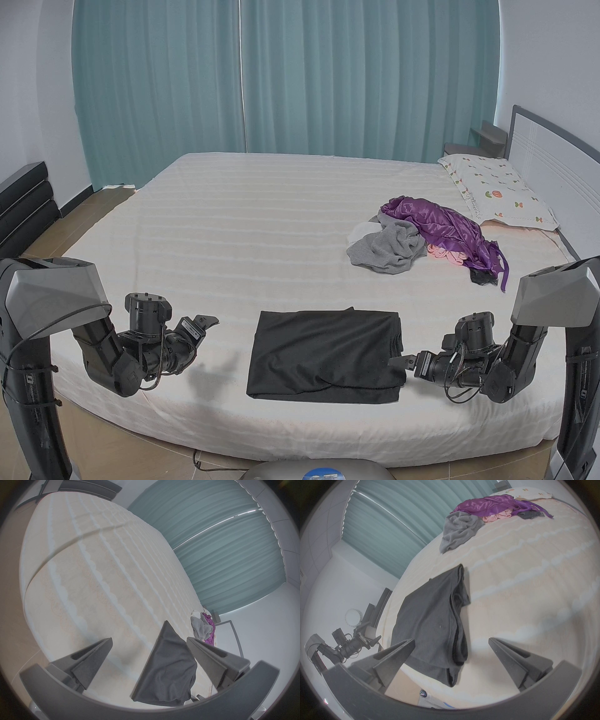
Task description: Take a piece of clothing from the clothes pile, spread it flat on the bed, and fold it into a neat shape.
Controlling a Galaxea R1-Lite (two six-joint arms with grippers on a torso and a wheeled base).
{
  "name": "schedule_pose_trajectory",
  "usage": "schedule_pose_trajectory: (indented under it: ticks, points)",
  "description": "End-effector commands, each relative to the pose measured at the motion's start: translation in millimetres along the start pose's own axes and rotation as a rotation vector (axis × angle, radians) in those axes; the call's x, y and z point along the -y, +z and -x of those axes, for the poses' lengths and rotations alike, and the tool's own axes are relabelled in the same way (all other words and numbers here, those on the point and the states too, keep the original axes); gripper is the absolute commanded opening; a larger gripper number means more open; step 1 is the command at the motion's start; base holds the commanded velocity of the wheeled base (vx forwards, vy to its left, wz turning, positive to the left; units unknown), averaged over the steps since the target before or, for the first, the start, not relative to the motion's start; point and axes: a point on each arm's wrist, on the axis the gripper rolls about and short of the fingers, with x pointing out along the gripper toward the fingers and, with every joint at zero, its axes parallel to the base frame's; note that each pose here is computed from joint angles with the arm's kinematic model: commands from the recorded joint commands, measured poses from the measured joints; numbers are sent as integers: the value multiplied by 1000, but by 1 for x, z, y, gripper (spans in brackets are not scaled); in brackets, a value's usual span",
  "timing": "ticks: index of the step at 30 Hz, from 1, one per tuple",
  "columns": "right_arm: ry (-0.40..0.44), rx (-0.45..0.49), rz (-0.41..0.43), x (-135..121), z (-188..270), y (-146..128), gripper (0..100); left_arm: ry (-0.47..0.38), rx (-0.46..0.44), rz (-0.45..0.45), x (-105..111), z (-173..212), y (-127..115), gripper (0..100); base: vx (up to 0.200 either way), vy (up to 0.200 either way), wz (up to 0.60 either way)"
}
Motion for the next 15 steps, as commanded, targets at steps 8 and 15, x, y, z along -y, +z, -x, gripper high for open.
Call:
schedule_pose_trajectory:
  ticks: [8, 15]
  points:
    - [11, -6, 20, -3, -17, -2, 100, 3, -3, -1, -1, 0, -1, 100, 0, 0, 0]
    - [8, -7, 23, -2, -20, -3, 100, 2, -2, 1, -1, 0, 0, 100, 0, 0, 0]
